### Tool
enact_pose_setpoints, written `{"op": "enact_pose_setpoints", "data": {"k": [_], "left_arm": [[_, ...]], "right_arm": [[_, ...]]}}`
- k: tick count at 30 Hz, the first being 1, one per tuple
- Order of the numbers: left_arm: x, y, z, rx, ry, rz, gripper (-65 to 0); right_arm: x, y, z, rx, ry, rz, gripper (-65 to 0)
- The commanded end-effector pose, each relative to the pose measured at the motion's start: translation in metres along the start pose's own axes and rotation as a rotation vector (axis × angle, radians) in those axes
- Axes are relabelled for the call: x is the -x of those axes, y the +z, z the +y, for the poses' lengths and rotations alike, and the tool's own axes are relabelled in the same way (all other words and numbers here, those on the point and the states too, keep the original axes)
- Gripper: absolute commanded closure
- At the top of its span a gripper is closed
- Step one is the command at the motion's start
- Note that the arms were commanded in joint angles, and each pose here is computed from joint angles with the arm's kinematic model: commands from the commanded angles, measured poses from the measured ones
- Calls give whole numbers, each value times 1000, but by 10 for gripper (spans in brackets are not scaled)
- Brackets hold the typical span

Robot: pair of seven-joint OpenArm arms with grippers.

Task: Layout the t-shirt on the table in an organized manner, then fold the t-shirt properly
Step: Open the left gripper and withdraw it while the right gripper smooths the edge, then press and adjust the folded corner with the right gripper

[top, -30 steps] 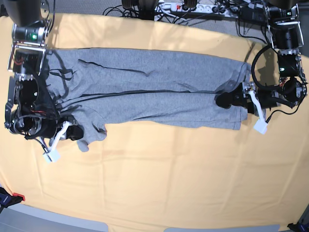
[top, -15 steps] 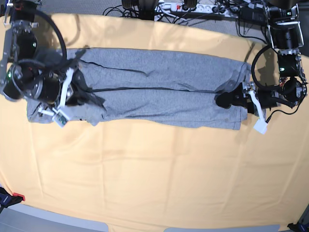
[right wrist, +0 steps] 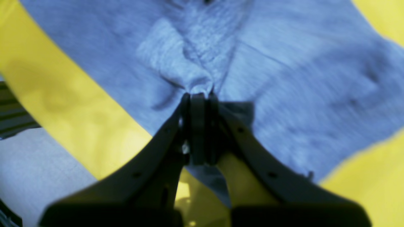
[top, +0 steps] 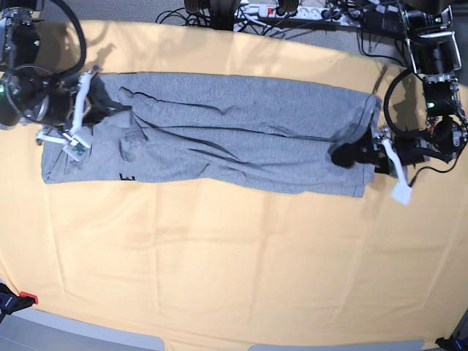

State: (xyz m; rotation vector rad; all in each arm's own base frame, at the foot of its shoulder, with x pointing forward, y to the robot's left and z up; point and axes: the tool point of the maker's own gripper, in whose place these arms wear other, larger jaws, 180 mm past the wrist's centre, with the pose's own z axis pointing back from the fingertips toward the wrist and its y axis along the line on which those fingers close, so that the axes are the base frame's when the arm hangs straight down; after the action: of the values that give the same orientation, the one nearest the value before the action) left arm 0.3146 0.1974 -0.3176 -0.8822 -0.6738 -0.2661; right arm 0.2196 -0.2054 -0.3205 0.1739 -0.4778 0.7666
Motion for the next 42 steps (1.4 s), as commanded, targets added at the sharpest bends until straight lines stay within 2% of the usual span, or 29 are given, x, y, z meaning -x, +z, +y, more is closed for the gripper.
{"op": "enact_pose_setpoints", "data": {"k": [1,8,13,15,18,23,26,28,30,37,40,42], "left_arm": [[-25,15,-1,-10,-39,-73,-453],[-58,68,16,-106,-33,-273,-453],[-70,104,25,-175,-45,-343,-453],[-74,117,27,-200,-57,-350,-453],[-81,131,26,-216,-80,-356,-453],[-88,149,27,-260,-110,-335,-453],[-90,153,27,-270,-116,-331,-453],[-89,152,27,-269,-116,-331,-453],[-89,151,27,-267,-114,-333,-453],[-88,150,27,-263,-111,-334,-453],[-88,150,27,-262,-111,-335,-453],[-88,149,27,-262,-111,-335,-453]], "right_arm": [[-5,9,-6,24,17,-20,0],[5,8,-3,18,-2,0,-3],[5,9,-4,23,-1,2,-329],[7,12,-8,32,6,10,-360],[10,19,-17,55,30,37,-360],[6,38,-35,135,-9,18,-337],[0,56,-49,211,-38,-17,-237],[-3,69,-58,262,-66,-46,-129],[-11,80,-59,257,-72,-105,-9],[-38,94,-40,138,-16,-286,0],[-58,90,-24,69,-43,-424,0],[-70,86,-21,72,-59,-502,0]]}}
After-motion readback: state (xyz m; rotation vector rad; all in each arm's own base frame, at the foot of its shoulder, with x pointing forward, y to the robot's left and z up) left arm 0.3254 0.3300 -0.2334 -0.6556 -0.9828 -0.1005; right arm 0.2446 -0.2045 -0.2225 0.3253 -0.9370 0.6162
